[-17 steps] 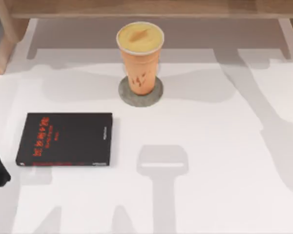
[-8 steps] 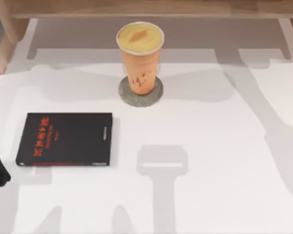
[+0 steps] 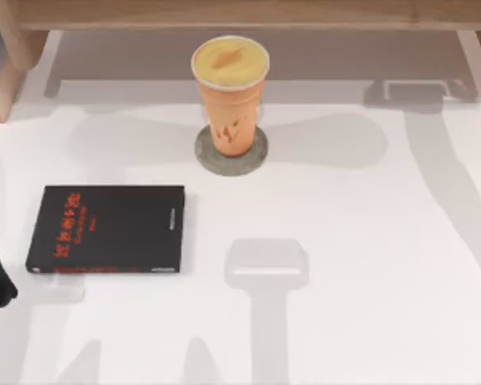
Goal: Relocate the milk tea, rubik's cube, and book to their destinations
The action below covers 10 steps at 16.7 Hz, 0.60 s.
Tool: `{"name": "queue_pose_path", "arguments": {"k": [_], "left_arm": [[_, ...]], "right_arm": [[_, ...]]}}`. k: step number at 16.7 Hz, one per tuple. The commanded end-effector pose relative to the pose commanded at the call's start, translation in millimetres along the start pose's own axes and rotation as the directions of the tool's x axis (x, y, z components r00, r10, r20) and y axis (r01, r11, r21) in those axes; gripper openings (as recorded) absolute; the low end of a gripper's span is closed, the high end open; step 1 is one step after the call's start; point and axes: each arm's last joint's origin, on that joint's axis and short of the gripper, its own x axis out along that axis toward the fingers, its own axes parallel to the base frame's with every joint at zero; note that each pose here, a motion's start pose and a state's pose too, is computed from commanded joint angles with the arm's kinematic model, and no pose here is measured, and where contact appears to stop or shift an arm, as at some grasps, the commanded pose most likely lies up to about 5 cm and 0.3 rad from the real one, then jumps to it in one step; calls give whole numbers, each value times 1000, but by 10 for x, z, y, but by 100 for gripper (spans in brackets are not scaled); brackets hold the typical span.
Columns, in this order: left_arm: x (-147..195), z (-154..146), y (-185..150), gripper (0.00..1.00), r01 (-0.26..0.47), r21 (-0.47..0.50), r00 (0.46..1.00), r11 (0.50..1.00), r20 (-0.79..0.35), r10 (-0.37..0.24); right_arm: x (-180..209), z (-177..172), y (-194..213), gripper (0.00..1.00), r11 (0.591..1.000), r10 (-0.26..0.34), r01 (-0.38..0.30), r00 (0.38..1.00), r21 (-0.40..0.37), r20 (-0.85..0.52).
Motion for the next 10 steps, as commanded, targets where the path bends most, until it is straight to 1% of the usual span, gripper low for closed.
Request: {"name": "queue_pose_path", "arguments": {"k": [3,6,8,10], "left_arm": [[0,0,0,100,0,0,1000,1000,0,0],[0,0,0,100,0,0,1000,1000,0,0],[0,0,0,100,0,0,1000,1000,0,0],[0,0,0,100,0,0,1000,1000,0,0]], "right_arm": [[-754,-263,-278,100,1000,-2,2,1000,3,16],[-1408,-820,-472,100,1000,-3,2,1000,5,27],[-1694,-1271,-547,100,1000,0,0,1000,6,29],[-1850,-1700,-594,100,1000,3,-3,1000,6,25]]}}
